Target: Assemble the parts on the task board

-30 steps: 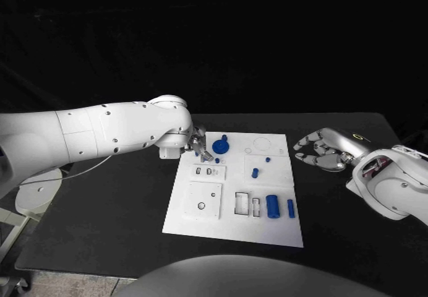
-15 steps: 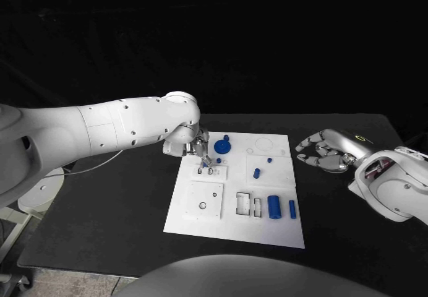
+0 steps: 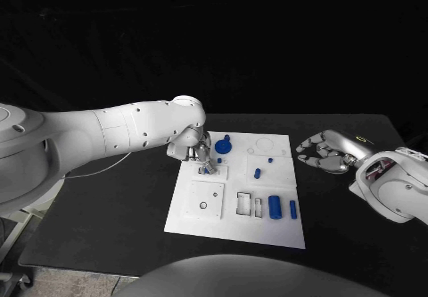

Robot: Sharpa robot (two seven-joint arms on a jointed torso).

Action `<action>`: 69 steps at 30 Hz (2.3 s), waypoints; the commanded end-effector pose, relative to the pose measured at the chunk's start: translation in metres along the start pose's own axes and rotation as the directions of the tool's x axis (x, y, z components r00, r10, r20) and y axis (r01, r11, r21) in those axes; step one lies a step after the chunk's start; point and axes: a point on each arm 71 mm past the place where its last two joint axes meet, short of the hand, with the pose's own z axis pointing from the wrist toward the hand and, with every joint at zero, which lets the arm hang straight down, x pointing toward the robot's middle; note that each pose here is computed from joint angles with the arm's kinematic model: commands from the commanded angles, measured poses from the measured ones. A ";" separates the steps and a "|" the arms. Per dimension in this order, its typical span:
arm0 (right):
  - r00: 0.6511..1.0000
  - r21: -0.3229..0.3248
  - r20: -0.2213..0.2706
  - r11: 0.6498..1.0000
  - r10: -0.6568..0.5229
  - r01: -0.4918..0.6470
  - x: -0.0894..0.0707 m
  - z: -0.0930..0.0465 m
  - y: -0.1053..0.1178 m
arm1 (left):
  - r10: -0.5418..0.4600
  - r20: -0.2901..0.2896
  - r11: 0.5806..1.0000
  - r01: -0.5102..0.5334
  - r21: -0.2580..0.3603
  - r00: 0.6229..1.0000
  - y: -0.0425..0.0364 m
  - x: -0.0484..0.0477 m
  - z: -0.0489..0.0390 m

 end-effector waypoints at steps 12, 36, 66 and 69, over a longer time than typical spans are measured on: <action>1.000 0.006 -0.016 1.000 0.000 0.000 0.001 0.000 -0.001 | -0.016 -0.045 1.000 0.017 0.003 0.999 -0.0025 0.0030 0.0070; 0.999 0.010 -0.032 1.000 0.004 -0.004 0.004 0.000 -0.001 | -0.019 -0.011 0.999 0.018 -0.026 1.000 0.0041 0.0005 0.0107; 0.999 0.017 -0.046 1.000 0.004 -0.003 0.005 0.000 -0.003 | -0.011 -0.012 0.999 0.010 -0.032 1.000 0.0033 0.0013 0.0122; 0.999 0.019 -0.047 1.000 0.004 -0.003 0.006 0.000 -0.003 | -0.004 -0.015 0.999 0.004 -0.033 1.000 0.0029 0.0026 0.0130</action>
